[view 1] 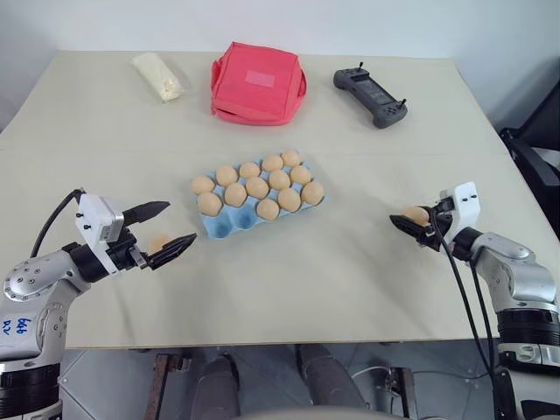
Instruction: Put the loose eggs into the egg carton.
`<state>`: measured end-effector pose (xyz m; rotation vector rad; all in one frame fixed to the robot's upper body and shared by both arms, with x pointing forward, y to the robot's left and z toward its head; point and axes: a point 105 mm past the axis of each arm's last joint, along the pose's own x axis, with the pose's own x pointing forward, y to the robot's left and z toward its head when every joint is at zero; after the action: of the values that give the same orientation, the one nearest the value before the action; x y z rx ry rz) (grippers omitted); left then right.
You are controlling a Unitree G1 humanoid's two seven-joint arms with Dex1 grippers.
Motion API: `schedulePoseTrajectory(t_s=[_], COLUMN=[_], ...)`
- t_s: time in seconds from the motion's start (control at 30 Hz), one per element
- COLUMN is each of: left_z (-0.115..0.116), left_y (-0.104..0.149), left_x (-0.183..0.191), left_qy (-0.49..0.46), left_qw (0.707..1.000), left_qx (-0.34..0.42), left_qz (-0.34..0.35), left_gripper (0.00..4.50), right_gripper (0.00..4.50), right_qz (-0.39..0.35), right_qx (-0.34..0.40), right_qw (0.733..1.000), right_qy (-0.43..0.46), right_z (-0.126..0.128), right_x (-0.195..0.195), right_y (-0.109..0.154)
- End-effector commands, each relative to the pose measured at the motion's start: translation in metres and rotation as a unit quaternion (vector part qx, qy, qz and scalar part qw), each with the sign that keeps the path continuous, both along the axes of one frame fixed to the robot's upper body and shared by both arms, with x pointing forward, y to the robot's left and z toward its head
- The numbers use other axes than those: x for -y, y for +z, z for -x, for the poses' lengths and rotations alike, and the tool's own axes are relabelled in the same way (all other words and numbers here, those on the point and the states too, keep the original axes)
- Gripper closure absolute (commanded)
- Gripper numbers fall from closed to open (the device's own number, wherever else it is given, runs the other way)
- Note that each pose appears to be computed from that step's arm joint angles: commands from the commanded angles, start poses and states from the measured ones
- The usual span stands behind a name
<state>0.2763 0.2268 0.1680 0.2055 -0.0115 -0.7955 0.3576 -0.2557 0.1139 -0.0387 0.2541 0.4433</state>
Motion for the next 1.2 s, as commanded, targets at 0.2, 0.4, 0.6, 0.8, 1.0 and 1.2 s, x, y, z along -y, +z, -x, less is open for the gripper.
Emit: schedulePoseTrajectory(t_s=[0.2,0.4,0.6,0.8,1.0,1.2], left_z=[0.003,0.006,0.009,0.014,0.021,0.025], left_y=[0.01,0.009,0.008,0.009,0.006,0.006], left_x=[0.001,-0.001,-0.012,-0.016,-0.016,-0.017], left_qy=[-0.004,0.003,0.024,0.039,0.051,0.061], left_qw=[1.0,1.0,1.0,0.999,0.998,0.998], left_qx=[0.021,0.019,0.017,0.023,0.023,0.026], left_qz=[-0.001,0.002,-0.005,-0.007,-0.005,-0.004], left_gripper=[0.0,0.0,0.0,0.0,0.0,0.0], right_gripper=[2.36,2.36,2.36,2.36,2.36,2.36], right_qz=[0.019,0.003,-0.018,-0.02,-0.027,-0.035], right_qx=[0.087,0.108,0.118,0.131,0.135,0.122], right_qw=[0.994,0.975,0.945,0.918,0.909,0.9], right_qy=[0.066,0.196,0.303,0.374,0.393,0.417], right_z=[0.012,0.032,0.04,0.03,0.022,0.023], right_x=[-0.034,-0.111,-0.18,-0.25,-0.287,-0.308], right_y=[0.067,0.095,0.106,0.096,0.089,0.077])
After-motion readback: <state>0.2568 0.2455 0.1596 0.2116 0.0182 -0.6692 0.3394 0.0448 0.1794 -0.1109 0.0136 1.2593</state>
